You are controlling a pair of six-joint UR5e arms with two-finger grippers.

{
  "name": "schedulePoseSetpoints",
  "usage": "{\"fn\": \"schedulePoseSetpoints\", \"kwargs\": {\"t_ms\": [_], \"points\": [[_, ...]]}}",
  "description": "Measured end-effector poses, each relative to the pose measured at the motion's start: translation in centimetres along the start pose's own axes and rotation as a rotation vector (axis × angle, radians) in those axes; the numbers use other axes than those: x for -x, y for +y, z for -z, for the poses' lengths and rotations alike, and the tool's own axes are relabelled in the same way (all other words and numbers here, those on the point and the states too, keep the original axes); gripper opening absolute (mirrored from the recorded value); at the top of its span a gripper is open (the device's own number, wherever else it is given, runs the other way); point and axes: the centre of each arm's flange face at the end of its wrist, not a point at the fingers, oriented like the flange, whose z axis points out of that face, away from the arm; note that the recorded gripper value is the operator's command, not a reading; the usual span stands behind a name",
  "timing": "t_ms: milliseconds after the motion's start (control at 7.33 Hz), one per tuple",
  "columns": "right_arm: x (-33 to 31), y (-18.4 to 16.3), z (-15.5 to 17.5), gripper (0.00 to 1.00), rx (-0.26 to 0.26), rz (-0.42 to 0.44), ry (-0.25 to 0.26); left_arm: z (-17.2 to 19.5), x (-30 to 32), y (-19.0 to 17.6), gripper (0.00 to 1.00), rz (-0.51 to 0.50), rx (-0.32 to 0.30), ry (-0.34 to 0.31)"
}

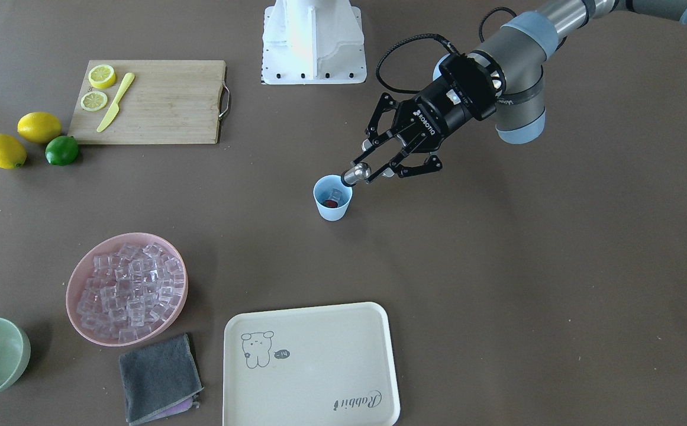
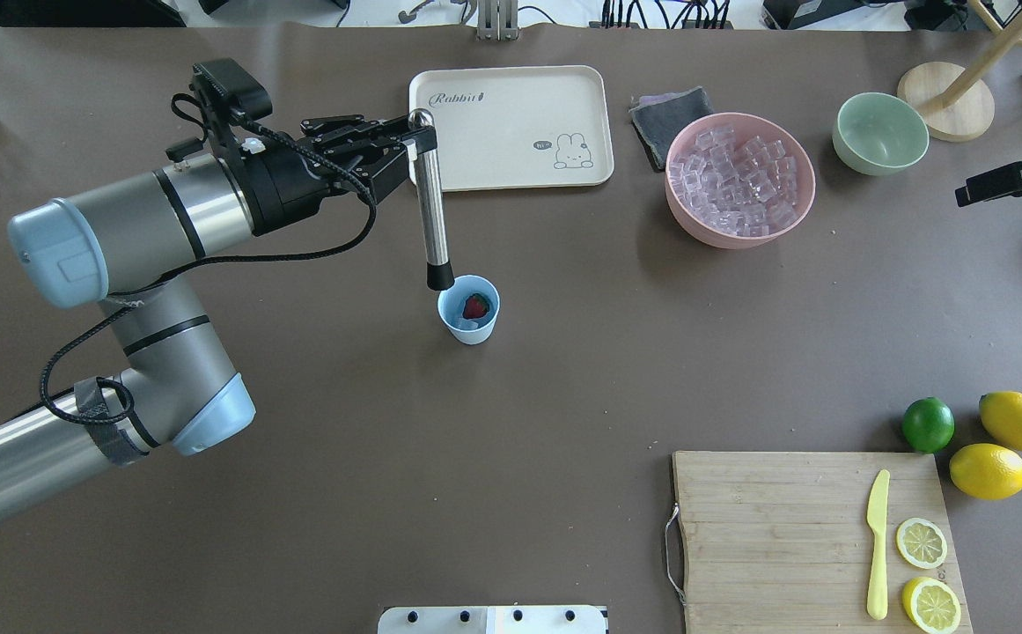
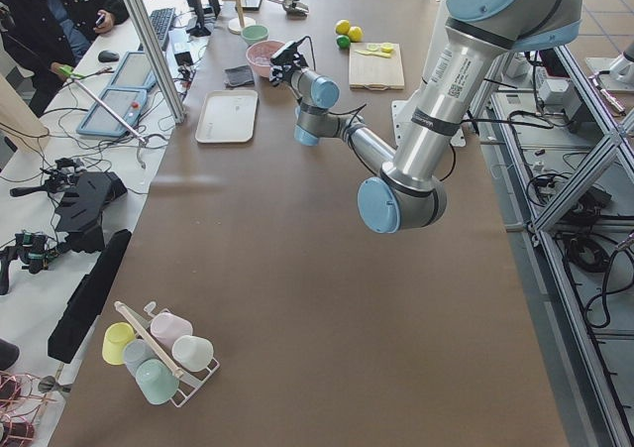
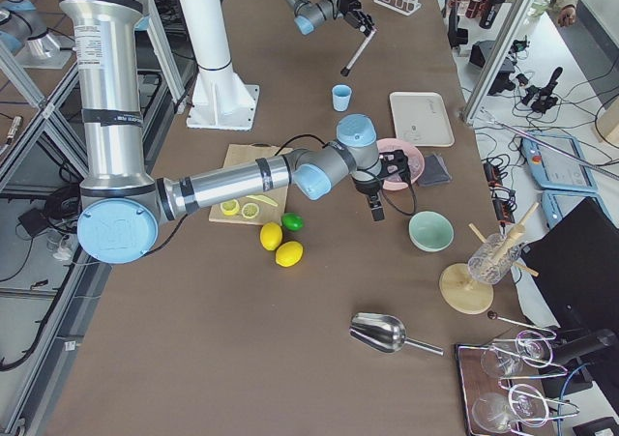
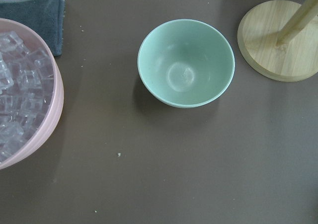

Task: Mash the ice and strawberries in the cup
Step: 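Carry the muddler with the left gripper over the white cup and lower it in, then press the muddler down into the cup with the left gripper to mash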

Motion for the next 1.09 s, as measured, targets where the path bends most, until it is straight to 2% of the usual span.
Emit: {"fn": "schedulePoseSetpoints", "kwargs": {"t_ms": [273,1091], "points": [[-0.1,0.0,-0.1,1.00,0.002,-0.001,0.001,-0.3,-0.4,0.4,0.00,-0.094,-0.021,-0.023],[-0.2,0.4,-0.1,1.00,0.001,-0.003,0.009,-1.6,-4.8,3.9,0.00,-0.064,-0.052,0.029]]}}
